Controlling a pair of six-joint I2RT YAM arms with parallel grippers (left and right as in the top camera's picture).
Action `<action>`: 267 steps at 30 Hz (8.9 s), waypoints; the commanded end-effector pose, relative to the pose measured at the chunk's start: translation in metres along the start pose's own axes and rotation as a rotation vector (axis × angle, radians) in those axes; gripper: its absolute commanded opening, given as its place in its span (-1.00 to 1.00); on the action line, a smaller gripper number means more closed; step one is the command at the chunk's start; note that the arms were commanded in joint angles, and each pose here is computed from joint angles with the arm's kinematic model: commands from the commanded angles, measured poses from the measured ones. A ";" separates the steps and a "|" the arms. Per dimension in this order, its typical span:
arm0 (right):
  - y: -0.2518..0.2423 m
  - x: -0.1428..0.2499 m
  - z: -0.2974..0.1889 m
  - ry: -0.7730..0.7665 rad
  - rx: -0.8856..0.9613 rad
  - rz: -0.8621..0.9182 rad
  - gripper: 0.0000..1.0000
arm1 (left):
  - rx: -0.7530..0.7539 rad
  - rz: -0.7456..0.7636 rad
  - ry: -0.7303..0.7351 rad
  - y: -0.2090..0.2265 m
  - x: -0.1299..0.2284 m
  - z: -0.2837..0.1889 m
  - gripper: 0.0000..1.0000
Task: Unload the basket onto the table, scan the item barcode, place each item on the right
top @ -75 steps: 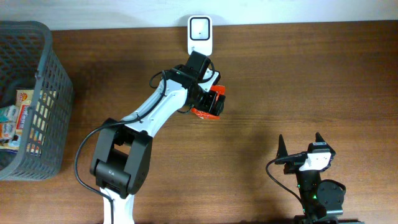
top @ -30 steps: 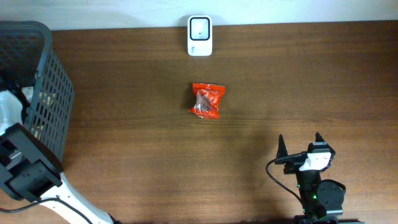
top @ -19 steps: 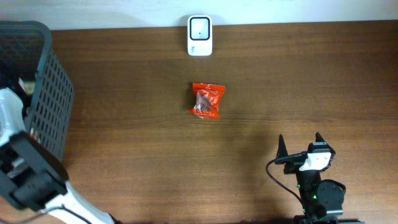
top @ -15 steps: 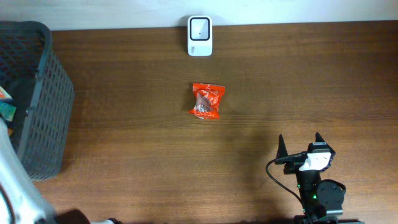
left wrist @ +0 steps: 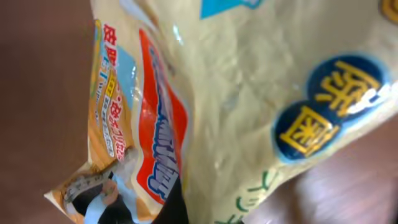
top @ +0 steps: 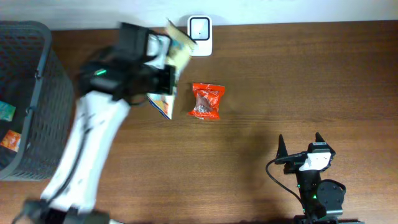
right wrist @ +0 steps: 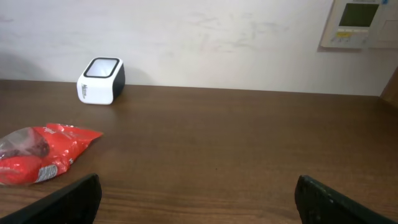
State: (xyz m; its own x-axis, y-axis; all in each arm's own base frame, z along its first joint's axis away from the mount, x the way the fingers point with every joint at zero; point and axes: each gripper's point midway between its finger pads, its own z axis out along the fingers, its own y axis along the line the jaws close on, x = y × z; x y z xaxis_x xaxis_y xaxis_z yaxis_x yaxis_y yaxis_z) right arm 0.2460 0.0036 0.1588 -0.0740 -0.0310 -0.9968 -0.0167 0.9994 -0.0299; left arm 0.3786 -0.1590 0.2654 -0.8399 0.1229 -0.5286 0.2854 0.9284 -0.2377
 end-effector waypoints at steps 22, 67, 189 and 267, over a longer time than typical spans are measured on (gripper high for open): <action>0.000 0.003 0.000 0.004 0.000 0.000 0.97 | -0.191 -0.298 0.242 0.038 -0.017 0.007 0.98; 0.001 0.003 0.000 0.004 0.000 0.000 0.97 | -0.974 -1.059 -0.257 0.419 0.068 -0.236 0.54; 0.000 0.003 0.000 0.004 0.000 0.000 0.97 | -0.175 -0.340 0.107 0.136 -0.032 -0.024 0.98; 0.001 0.003 0.000 0.004 0.000 0.000 0.97 | -0.176 -0.340 0.107 0.136 -0.032 -0.024 0.98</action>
State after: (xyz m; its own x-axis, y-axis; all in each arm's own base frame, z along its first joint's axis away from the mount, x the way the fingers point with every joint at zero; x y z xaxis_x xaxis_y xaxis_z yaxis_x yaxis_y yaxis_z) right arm 0.2460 0.0036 0.1588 -0.0740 -0.0314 -0.9968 -0.0167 0.9994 -0.0303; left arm 0.4314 -0.0304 0.2726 -0.9181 -0.1795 -0.3533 -0.0926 0.9640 -0.2492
